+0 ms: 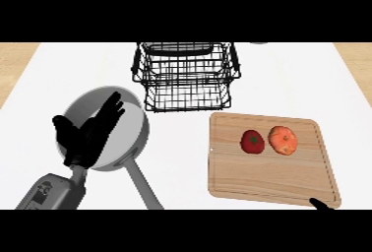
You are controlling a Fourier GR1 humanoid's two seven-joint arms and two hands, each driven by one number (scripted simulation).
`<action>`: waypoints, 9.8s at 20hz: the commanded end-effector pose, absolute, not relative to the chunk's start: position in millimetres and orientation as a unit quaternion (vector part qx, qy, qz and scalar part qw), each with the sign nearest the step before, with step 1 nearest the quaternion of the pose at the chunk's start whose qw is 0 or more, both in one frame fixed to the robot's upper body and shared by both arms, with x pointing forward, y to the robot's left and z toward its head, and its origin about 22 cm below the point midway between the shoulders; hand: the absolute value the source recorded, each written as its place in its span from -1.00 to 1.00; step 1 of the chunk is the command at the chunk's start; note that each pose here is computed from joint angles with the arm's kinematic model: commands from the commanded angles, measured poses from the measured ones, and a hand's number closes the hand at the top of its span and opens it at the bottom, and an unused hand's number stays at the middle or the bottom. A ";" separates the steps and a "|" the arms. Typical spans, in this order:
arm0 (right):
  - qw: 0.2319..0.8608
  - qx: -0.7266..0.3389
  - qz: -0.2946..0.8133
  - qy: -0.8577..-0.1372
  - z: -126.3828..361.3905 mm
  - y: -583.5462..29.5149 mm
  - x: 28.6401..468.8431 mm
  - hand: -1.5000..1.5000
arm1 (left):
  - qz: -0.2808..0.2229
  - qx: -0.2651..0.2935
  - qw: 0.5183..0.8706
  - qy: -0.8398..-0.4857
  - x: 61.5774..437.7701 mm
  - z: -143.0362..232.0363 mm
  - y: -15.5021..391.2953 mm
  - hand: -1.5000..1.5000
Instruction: Pick the squash from the cutting board and place it in the tiered basket
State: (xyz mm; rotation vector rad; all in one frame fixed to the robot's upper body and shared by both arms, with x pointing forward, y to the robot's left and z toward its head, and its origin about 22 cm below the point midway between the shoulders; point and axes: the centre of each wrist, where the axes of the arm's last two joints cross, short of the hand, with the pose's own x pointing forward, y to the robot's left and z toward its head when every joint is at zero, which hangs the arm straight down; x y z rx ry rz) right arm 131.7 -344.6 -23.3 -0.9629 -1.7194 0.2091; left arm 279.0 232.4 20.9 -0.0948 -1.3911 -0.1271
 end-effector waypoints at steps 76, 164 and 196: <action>0.706 -0.494 0.182 -0.473 -81.4 -264.7 253.9 1.00 | -0.063 -0.053 0.762 -0.642 284.6 21.9 232.5 0.00; 0.617 -0.259 0.080 -0.739 224.2 -40.9 445.9 -1.00 | -0.103 -0.080 0.751 -0.648 301.7 42.2 191.5 0.00; 0.639 -0.262 0.036 -0.722 213.4 -239.1 375.9 -1.00 | -0.023 -0.019 0.778 -0.627 259.7 17.1 260.8 0.00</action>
